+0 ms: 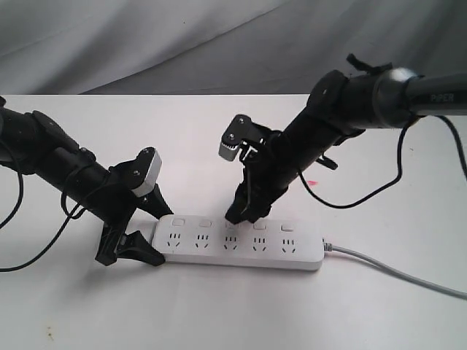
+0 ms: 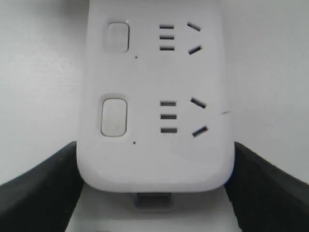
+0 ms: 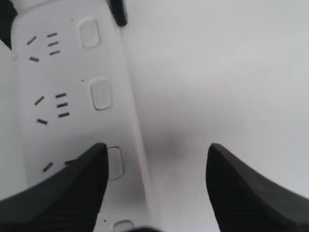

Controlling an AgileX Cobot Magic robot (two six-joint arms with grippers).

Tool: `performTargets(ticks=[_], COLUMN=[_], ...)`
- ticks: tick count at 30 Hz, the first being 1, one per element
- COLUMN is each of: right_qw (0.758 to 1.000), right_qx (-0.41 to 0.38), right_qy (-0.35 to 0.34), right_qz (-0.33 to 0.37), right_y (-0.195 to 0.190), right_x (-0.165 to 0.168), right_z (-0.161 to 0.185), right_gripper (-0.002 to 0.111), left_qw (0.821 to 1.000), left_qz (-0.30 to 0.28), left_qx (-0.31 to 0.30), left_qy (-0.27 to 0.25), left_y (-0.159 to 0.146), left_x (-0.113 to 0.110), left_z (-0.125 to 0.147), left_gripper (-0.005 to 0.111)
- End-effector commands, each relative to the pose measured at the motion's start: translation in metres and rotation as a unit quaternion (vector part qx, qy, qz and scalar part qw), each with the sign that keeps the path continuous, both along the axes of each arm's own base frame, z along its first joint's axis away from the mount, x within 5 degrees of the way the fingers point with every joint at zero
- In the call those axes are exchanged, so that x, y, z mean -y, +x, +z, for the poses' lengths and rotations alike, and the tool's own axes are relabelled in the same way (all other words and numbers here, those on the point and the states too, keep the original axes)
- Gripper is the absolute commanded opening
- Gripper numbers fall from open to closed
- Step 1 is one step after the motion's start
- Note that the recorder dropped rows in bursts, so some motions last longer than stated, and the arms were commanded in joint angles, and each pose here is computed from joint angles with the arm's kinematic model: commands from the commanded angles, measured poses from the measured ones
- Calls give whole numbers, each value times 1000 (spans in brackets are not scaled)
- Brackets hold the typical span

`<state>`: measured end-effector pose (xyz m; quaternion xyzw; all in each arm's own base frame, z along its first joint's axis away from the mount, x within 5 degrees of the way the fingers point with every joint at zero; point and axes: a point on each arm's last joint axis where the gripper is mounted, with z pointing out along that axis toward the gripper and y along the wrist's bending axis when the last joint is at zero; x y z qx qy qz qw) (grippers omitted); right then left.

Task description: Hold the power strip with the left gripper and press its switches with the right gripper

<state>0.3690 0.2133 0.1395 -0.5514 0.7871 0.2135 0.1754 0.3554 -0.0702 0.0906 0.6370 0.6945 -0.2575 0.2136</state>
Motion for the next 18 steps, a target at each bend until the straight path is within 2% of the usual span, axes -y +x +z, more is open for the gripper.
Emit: performTargets(ticks=[1, 3, 6, 10, 12, 18], right_qw=[999, 999, 999, 999, 999, 999], right_qx=[49, 45, 14, -27, -27, 37], right_qy=[12, 19, 18, -26, -31, -7], right_qz=[-13, -24, -26, -14, -24, -30], right_y=[2, 5, 6, 3, 3, 5], right_x=[3, 2, -1, 4, 5, 5], right_z=[30, 24, -4, -37, -30, 18], right_gripper=[55, 55, 55, 55, 55, 55], left_qw=[1000, 1000, 1000, 1000, 1000, 1000], left_qz=[-1, -1, -1, -1, -1, -2], left_qx=[-8, -8, -8, -8, -8, -8], left_qy=[-7, -7, -7, -7, -7, -6], left_y=[0, 0, 0, 0, 0, -1], left_x=[2, 2, 2, 2, 2, 2], left_z=[0, 0, 0, 0, 0, 0], left_gripper=[47, 47, 47, 47, 47, 47])
